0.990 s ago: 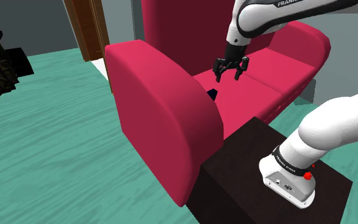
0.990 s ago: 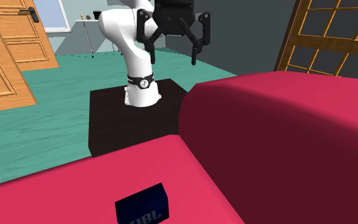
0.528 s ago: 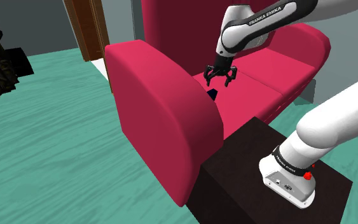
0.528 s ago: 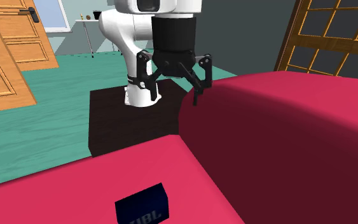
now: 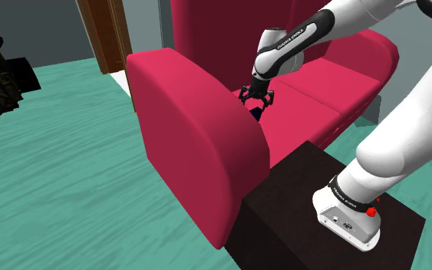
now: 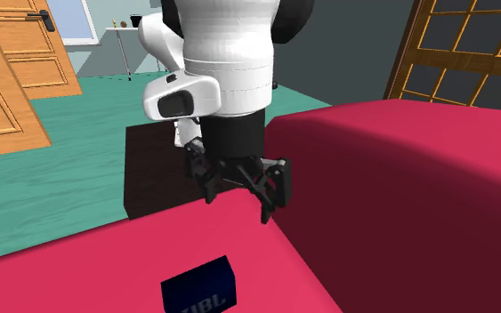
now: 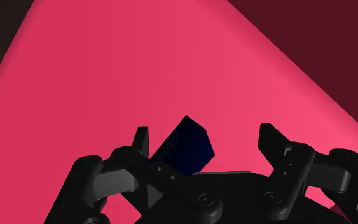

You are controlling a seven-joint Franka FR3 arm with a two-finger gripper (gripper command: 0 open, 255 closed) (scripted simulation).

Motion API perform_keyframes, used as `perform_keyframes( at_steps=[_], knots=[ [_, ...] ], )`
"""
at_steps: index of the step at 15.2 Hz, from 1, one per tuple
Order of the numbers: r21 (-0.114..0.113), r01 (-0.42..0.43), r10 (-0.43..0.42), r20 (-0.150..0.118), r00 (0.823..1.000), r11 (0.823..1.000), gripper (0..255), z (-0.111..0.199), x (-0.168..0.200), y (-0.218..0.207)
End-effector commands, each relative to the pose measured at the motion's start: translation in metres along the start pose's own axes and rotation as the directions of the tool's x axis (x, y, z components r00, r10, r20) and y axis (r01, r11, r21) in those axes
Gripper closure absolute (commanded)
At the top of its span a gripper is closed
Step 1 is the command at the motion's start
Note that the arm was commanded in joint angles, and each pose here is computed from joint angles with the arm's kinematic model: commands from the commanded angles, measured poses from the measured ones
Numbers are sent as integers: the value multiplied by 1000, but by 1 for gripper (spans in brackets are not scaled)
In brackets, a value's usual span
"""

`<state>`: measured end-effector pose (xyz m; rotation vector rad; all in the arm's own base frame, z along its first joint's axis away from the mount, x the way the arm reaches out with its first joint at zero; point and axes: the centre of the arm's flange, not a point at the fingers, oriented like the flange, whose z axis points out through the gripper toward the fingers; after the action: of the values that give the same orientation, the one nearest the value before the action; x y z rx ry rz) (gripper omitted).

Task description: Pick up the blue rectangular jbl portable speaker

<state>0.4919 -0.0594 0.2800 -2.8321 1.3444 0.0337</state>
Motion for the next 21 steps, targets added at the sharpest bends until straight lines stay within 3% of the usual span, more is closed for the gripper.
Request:
perform_keyframes(
  at_steps=[1,4,14,15,21],
  knots=[
    [8,-64,64,-6,998,998,0,21,19,0],
    [19,-157,157,-12,988,987,0,49,46,-1],
    [19,-158,159,-12,987,987,0,90,47,-1],
    [19,-158,159,-12,987,987,255,90,48,-1],
    [19,-159,159,-12,987,987,255,90,47,-1]
  ],
)
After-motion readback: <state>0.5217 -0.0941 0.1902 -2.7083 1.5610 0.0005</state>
